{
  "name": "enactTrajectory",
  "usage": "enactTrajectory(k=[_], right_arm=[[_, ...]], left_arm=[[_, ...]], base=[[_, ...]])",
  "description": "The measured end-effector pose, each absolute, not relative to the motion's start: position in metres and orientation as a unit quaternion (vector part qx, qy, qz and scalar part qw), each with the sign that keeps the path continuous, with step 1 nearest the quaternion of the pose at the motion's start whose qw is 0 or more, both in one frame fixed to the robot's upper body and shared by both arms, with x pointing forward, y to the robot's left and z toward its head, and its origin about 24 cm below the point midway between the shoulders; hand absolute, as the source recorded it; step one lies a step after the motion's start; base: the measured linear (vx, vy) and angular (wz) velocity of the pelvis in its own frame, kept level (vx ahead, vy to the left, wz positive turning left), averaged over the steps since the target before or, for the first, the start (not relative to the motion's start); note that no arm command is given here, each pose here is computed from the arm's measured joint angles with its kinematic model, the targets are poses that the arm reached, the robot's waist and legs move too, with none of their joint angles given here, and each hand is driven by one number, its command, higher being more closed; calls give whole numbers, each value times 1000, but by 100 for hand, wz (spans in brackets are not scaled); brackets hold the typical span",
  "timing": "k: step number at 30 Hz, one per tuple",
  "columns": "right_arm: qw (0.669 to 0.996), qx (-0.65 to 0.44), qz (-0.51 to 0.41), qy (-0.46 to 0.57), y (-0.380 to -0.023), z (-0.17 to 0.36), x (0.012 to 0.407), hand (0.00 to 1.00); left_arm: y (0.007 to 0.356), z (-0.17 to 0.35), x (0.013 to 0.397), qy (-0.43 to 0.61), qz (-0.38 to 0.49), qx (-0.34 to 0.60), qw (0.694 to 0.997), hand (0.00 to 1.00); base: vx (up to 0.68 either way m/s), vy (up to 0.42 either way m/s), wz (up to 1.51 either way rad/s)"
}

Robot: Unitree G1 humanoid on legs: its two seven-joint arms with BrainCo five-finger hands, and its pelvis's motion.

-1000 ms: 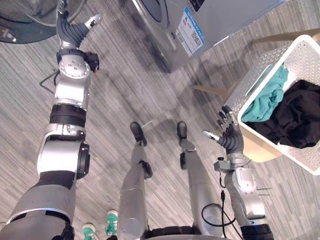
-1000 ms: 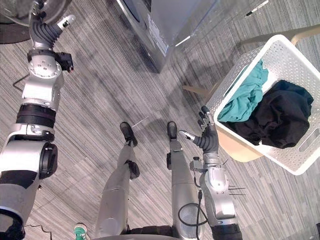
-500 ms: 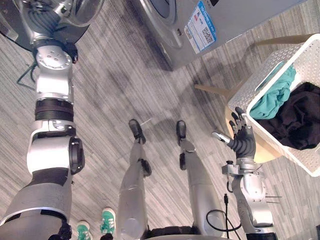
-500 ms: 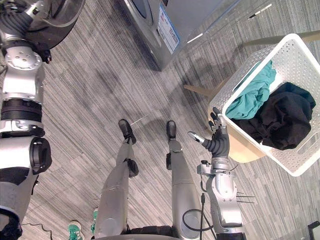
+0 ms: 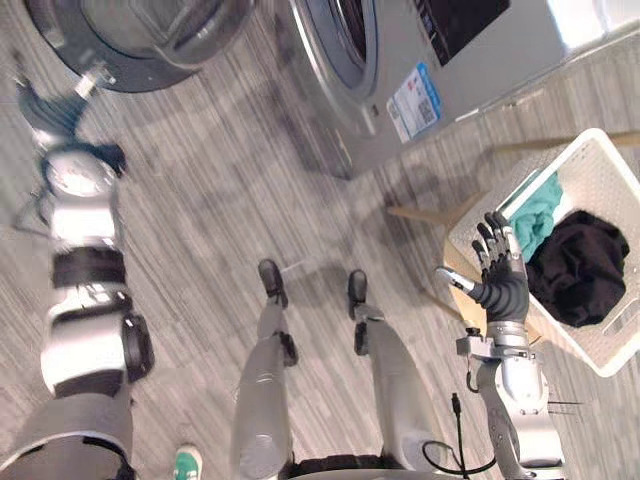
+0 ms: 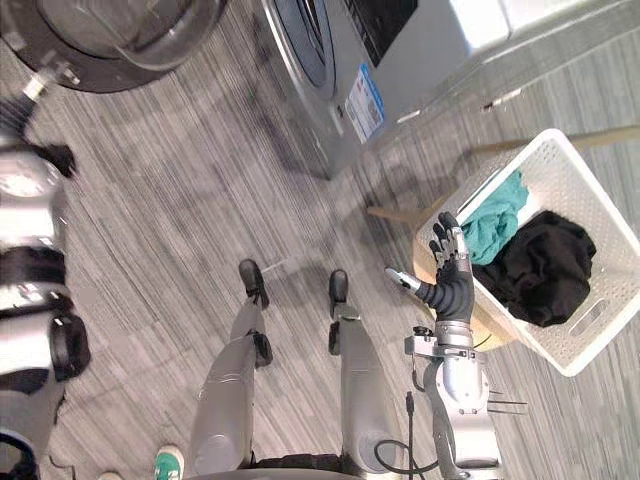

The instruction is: Pick up the laundry basket with both hands and put the clothes into the washing machine.

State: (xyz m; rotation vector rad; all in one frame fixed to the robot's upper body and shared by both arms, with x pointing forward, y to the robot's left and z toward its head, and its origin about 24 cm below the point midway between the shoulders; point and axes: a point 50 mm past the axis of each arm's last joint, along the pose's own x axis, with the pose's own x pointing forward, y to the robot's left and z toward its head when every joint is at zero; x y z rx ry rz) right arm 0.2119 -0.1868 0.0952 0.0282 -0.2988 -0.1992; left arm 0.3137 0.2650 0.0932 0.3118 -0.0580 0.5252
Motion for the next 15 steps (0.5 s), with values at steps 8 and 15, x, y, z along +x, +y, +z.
enactTrajectory(k=[8, 15], right_arm=[[987, -19, -143, -67, -202, 65, 216, 0], [983, -91, -159, 5, -218, 37, 240, 0]], left_arm=[[208, -81, 193, 289, 154, 73, 942, 0], [212, -135, 126, 442, 161, 52, 881, 0]], base=[[68, 0, -52], [87, 4, -121]])
